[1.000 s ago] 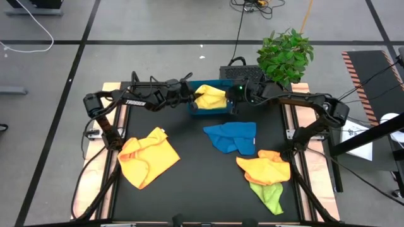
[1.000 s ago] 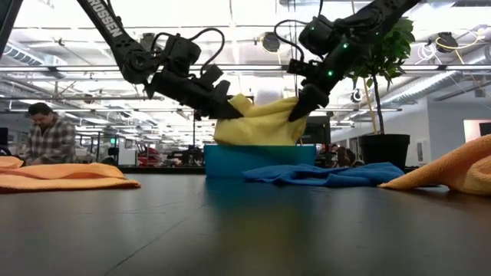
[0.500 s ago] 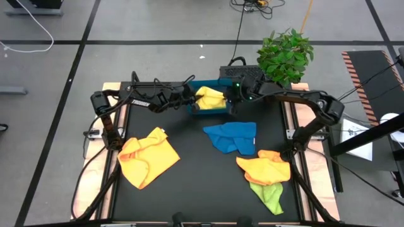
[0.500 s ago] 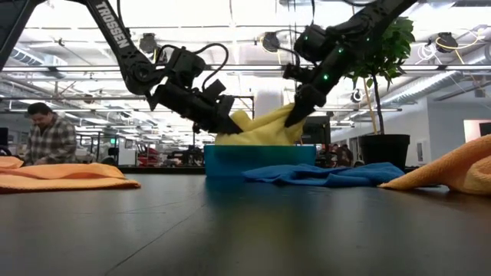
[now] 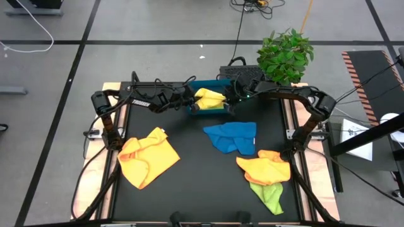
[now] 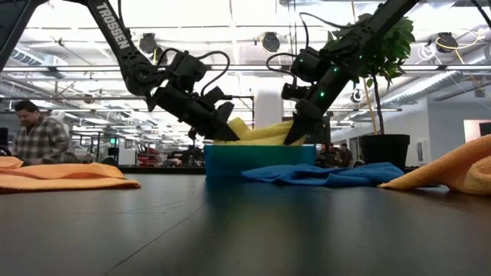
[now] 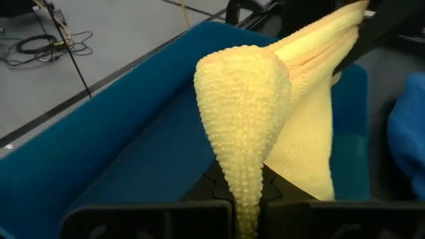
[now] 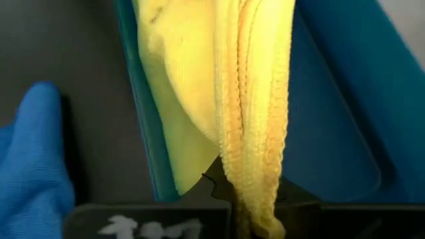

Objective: Fold microfiber towels
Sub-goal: Put the yellow microfiber towel into the bin, then fold the blue microfiber towel

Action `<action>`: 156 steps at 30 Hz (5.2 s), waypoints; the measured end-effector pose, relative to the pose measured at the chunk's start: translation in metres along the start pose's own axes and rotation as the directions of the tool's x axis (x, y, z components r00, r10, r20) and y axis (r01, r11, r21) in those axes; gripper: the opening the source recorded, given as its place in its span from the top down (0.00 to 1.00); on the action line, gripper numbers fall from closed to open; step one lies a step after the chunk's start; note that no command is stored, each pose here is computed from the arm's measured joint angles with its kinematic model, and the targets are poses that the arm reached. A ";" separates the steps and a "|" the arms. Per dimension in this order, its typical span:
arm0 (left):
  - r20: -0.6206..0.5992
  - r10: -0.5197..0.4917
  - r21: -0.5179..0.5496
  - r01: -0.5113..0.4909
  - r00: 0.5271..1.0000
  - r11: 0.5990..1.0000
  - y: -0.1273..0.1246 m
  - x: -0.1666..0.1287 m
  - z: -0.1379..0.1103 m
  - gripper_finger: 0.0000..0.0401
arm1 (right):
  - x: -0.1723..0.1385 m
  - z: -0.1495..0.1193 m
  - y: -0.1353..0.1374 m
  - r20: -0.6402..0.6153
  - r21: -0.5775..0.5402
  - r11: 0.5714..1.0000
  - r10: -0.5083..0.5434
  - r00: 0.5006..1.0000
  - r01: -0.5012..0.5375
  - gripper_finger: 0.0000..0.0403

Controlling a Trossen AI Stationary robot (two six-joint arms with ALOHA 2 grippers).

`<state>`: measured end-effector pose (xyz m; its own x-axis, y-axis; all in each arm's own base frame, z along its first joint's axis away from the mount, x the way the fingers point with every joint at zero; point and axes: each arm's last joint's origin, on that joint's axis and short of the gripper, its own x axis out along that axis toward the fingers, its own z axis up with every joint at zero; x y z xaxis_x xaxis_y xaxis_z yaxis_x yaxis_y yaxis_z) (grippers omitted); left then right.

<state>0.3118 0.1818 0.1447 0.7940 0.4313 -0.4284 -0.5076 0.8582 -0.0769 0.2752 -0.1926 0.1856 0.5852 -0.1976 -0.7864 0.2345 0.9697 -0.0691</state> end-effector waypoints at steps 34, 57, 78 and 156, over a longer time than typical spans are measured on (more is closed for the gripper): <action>-0.020 -0.007 -0.064 0.005 1.000 0.998 0.001 0.000 -0.003 0.68 | 0.000 0.024 -0.004 0.185 0.069 0.971 -0.236 0.954 0.227 0.68; -0.047 0.184 -0.016 -0.185 0.982 0.983 0.008 -0.011 0.005 0.61 | -0.005 0.025 -0.008 0.151 0.145 0.929 -0.361 0.920 0.340 0.66; 0.011 -0.169 0.073 0.168 0.986 0.983 -0.026 -0.119 0.073 0.61 | -0.048 0.050 0.059 0.294 -0.051 0.987 -0.133 0.947 0.154 0.66; -0.064 -0.406 0.378 0.399 0.912 0.836 -0.169 -0.107 -0.046 0.72 | -0.016 -0.074 0.175 0.041 -0.166 0.979 -0.109 0.993 0.114 0.99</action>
<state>0.2975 -0.0226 0.1622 0.9087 0.0268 -0.4167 0.0188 0.9943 0.1050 0.2495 -0.0089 0.1400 0.5872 -0.3078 -0.7486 0.1677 0.9511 -0.2595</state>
